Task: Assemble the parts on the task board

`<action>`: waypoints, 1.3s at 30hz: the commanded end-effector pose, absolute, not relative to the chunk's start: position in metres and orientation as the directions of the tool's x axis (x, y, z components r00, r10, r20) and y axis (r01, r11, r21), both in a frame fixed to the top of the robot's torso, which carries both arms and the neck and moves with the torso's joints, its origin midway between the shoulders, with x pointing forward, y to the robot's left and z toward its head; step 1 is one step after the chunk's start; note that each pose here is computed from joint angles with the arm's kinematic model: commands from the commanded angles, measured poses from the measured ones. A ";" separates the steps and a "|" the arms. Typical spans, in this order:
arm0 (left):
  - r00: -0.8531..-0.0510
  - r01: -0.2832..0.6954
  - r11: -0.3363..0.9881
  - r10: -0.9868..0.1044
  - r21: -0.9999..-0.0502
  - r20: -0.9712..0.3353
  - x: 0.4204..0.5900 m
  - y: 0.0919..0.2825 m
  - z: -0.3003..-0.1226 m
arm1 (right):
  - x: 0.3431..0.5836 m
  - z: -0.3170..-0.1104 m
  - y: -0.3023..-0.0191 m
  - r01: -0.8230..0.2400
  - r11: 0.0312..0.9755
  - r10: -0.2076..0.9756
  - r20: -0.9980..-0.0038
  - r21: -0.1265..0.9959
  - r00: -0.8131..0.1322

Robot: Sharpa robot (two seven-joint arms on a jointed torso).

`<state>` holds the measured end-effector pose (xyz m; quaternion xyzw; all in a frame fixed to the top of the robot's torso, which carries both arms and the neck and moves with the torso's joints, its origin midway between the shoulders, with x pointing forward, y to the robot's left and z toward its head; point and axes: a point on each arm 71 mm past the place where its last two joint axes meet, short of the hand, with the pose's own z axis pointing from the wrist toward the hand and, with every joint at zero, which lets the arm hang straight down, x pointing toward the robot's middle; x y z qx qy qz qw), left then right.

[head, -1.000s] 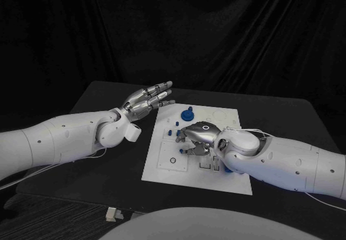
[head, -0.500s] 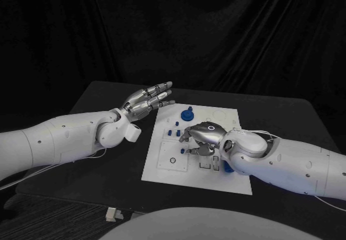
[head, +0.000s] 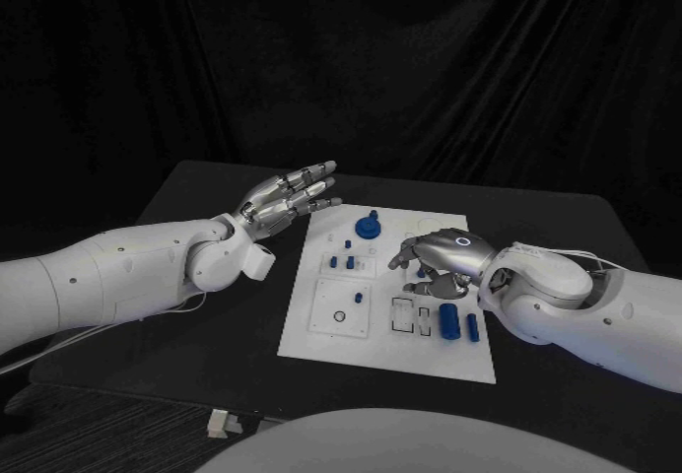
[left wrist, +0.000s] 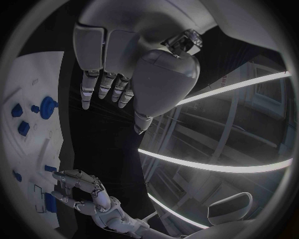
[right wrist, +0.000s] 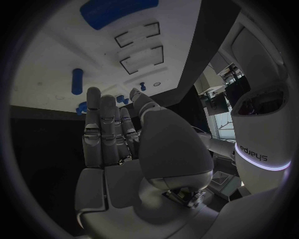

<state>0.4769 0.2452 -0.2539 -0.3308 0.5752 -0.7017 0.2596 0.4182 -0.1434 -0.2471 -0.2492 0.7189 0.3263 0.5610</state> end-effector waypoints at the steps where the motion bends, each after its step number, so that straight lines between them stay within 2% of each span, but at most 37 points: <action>1: -0.648 -0.010 -0.225 -0.741 -0.974 0.178 0.476 0.245 -0.253 | 0.421 -0.242 -0.153 -0.703 0.688 0.009 -0.971 0.178 -0.237; 8: -0.646 -0.010 -0.224 -0.743 -0.975 0.177 0.475 0.246 -0.253 | 0.433 -0.233 -0.179 -0.648 0.751 -0.051 -0.966 0.130 -0.254; 16: -0.648 -0.011 -0.226 -0.740 -0.974 0.179 0.475 0.245 -0.254 | 0.445 -0.235 -0.199 -0.592 0.802 -0.112 -0.950 0.086 -0.290; 30: -0.647 -0.015 -0.226 -0.740 -0.974 0.181 0.475 0.246 -0.255 | 0.456 -0.245 -0.191 -0.614 0.784 -0.096 -0.960 0.092 -0.265; 39: -0.649 -0.018 -0.227 -0.738 -0.974 0.184 0.474 0.245 -0.255 | 0.461 -0.259 -0.182 -0.633 0.765 -0.073 -0.961 0.117 -0.265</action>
